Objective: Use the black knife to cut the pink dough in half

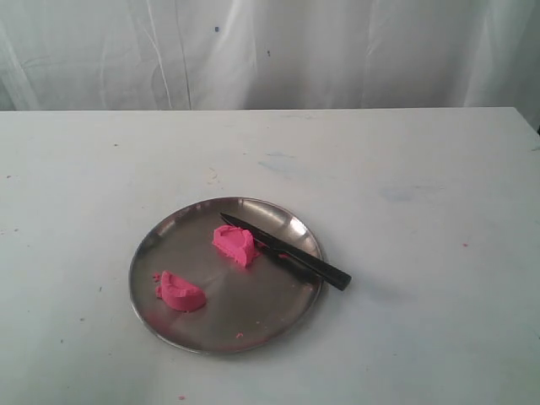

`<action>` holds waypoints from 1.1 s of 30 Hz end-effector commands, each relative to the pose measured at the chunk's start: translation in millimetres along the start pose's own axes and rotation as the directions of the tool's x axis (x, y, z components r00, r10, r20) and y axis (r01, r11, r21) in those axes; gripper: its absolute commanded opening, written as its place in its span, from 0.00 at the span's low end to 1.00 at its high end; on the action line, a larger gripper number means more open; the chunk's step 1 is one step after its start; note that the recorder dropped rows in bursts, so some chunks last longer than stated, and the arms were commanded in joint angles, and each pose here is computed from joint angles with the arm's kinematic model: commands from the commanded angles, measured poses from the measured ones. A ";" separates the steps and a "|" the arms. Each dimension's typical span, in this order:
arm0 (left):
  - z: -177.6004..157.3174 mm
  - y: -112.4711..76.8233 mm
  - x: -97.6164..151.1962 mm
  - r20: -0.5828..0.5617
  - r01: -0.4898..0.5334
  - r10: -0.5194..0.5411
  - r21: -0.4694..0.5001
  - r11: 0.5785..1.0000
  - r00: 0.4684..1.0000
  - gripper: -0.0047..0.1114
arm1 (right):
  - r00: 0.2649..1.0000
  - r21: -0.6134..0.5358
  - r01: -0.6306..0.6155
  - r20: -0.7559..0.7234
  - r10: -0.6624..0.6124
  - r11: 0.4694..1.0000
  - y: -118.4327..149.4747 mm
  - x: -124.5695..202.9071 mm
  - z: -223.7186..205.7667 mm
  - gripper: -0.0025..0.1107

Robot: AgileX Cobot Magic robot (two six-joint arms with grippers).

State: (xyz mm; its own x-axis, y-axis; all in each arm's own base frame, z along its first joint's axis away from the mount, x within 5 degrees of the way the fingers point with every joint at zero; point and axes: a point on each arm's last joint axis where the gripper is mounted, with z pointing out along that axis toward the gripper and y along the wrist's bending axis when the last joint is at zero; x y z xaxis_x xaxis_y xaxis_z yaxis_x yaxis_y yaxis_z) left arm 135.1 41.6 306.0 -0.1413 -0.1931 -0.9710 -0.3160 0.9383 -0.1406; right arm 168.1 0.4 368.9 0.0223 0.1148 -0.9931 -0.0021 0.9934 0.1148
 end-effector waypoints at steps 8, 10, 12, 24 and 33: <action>-89.2 5.6 41.5 0.402 0.105 -0.143 0.115 0.988 0.904 0.04 | 0.901 -0.055 0.266 0.370 -0.228 0.962 2.8 18.5 -117.5 0.02; -91.3 3.2 45.2 0.366 0.095 -0.152 0.170 0.981 0.918 0.04 | 0.898 -0.060 0.268 0.377 -0.226 0.962 0.8 26.5 -130.1 0.02; -89.1 1.2 52.2 0.280 0.091 -0.149 0.209 0.974 0.948 0.04 | 0.930 -0.101 0.218 0.323 -0.175 0.971 0.3 37.1 -134.4 0.02; -85.5 1.4 66.6 0.127 0.087 -0.113 0.196 0.977 0.985 0.04 | 0.987 -0.165 0.144 0.100 -0.128 0.976 0.7 68.0 -126.8 0.02; -85.5 1.4 66.6 0.127 0.087 -0.113 0.196 0.977 0.985 0.04 | 0.986 -0.202 0.128 -0.076 -0.146 0.971 1.8 84.3 -127.3 0.02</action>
State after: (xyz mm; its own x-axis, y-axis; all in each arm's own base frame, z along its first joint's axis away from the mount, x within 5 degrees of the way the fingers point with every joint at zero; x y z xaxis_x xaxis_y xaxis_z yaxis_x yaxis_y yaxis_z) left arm 45.3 6.0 258.8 0.0148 -0.2542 -0.9670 -0.1458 0.9563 -0.2536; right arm 43.0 11.5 286.0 -0.0349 -0.0411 -0.9985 -0.1927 0.9807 -0.0336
